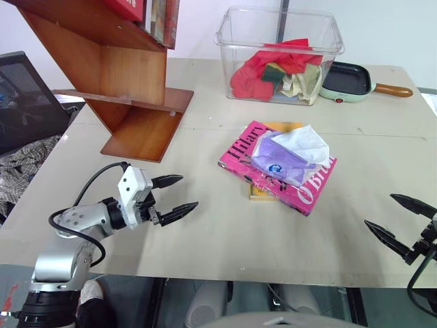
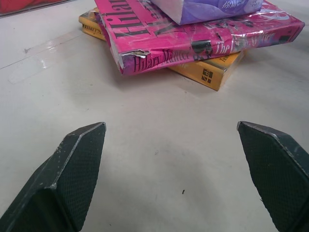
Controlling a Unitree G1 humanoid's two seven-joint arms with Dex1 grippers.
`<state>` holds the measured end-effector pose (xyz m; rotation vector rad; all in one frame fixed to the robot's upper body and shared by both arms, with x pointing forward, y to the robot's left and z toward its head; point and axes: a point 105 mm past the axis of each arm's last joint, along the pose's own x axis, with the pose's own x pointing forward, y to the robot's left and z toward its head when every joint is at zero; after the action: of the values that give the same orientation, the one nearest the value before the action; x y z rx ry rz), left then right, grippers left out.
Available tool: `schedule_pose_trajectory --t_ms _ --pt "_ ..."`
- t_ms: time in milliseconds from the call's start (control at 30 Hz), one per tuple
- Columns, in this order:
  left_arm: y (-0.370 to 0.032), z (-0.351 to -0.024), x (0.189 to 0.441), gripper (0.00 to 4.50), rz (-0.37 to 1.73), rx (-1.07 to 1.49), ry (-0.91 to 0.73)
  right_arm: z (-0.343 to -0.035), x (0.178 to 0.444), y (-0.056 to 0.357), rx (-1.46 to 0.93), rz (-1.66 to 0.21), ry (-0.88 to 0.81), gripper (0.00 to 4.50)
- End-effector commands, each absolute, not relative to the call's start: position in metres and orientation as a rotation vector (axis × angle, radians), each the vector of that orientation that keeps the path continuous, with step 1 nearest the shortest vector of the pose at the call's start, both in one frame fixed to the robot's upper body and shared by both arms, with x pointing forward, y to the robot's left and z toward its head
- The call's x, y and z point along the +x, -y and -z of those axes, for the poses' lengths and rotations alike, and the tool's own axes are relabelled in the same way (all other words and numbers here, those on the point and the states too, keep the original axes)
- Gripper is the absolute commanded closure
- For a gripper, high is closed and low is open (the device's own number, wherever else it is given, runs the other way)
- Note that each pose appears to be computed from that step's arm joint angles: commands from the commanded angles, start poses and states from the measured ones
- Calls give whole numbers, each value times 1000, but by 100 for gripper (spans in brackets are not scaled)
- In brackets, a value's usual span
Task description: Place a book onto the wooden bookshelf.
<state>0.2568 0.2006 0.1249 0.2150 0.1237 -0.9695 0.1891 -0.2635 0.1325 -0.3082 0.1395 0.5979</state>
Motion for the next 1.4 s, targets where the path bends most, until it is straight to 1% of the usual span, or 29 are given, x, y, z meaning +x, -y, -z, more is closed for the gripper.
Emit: schedule_pose_trajectory --t_ms 33,100,233,300,400,467,567,667,833,900,933,967,1000,1033,1100,1167,1200,1300,1400 --pt "-192 -147 259 0 997 214 -41 -144 197 253 -334 -597 -77 1" --pt "-180 -168 260 0 1027 187 32 -157 210 240 -351 -575 -29 1" --pt "-168 -198 257 0 1065 111 130 -174 228 216 -468 -571 -25 1" --pt "-161 -202 249 0 1108 137 157 -183 236 197 -425 -659 -25 1" --pt "-149 -198 231 0 1203 222 189 -198 255 171 -433 -702 8 1" --pt "-146 -198 227 0 1214 225 207 -198 260 156 -453 -750 0 1" --pt "-148 -198 226 0 1200 211 198 -192 279 141 -479 -716 -3 1" --pt "-150 -196 223 0 1198 196 173 -185 285 122 -477 -777 -30 1" --pt "-147 -195 213 0 1220 181 150 -161 306 108 -490 -794 -121 1" --pt "-146 -193 209 0 1231 183 139 -154 311 108 -503 -797 -146 51" --pt "-147 -193 208 0 1232 185 138 -153 311 108 -504 -811 -152 69" --pt "-149 -194 207 0 1229 185 136 -154 310 108 -500 -818 -153 121" --pt "-150 -194 206 0 1228 185 136 -156 310 108 -497 -825 -154 152" --pt "-150 -195 205 0 1228 185 136 -157 309 108 -498 -834 -153 214" --pt "-148 -196 204 0 1232 183 139 -160 308 109 -495 -839 -144 301" --pt "-142 -199 203 0 1248 177 150 -174 307 116 -447 -819 -115 404" --pt "-138 -202 202 0 1257 172 157 -182 309 127 -424 -775 -102 446" --pt "-125 -211 204 0 1281 149 192 -203 316 184 -400 -562 -93 446" --pt "-114 -220 208 0 1296 119 216 -209 321 232 -432 -365 -113 446"
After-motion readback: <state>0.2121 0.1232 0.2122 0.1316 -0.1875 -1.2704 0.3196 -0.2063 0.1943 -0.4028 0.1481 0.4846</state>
